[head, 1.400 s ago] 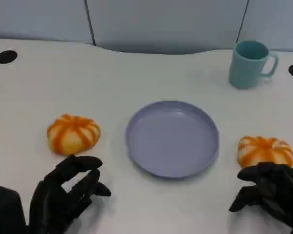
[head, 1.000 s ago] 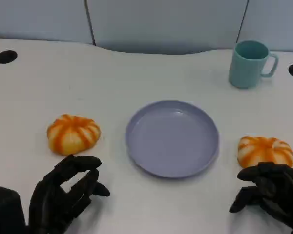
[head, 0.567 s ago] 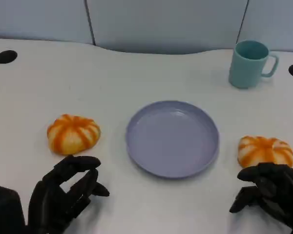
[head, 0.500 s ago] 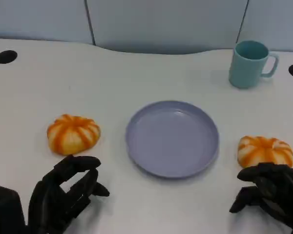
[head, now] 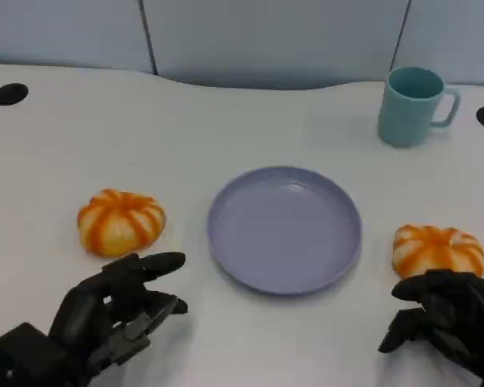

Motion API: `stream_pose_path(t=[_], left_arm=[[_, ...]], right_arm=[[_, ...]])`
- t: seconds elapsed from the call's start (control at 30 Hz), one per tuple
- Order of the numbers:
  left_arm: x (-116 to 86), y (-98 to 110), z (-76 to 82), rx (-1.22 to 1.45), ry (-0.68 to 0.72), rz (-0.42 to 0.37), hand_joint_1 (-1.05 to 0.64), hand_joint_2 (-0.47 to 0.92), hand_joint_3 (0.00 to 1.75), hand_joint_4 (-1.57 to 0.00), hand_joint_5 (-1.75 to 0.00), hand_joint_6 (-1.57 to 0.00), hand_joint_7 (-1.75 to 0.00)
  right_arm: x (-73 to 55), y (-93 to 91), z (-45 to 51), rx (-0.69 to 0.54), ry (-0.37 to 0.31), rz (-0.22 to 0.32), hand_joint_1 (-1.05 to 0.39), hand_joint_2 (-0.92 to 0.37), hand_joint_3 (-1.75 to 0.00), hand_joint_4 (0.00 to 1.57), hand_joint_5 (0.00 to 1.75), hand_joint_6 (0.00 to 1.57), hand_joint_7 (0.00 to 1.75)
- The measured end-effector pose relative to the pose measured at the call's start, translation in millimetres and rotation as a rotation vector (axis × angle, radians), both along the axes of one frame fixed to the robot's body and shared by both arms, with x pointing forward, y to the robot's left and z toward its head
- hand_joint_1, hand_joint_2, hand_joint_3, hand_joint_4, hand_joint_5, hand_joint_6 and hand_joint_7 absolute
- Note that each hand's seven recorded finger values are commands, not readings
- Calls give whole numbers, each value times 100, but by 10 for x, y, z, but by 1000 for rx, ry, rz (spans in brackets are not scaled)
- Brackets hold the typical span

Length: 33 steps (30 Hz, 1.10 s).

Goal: Grasp the bread from the table and place it into the plate.

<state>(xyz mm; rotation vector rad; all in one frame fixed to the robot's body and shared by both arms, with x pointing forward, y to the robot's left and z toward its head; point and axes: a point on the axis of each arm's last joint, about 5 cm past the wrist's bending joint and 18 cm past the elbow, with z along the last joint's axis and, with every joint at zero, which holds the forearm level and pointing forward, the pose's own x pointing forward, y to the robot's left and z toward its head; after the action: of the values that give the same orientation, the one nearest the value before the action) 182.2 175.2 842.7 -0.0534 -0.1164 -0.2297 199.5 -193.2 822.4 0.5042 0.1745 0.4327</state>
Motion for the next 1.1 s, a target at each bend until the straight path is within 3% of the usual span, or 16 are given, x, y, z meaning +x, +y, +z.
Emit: stream_pose_path(t=[0.23,0.47,0.7,0.93,1.1], left_arm=[[56,94,95,240,-128,7,-48,92,4,-30,-41,-44,0],[246,253,341,654,-312,15,-61,91,1,-13,-25,-25,0],[401,206,582,1015,-411,74,-71,91,0,-1,-14,-16,0],[541,165,731,1243,-401,76,-80,92,2,0,-6,-9,0],[723,117,829,1367,-304,8,-83,92,3,-1,-4,-5,0]], right_arm=[[4,34,-1,-1,3,5,-97,-68,0,152,46,156,0],[8,66,-2,-4,10,-1,-99,-68,0,152,47,157,1],[11,70,0,-14,12,2,-98,-69,0,152,47,156,1],[10,69,-3,-14,13,1,-98,-69,0,152,48,157,1],[16,74,0,-12,10,3,-97,-68,0,151,47,156,1]])
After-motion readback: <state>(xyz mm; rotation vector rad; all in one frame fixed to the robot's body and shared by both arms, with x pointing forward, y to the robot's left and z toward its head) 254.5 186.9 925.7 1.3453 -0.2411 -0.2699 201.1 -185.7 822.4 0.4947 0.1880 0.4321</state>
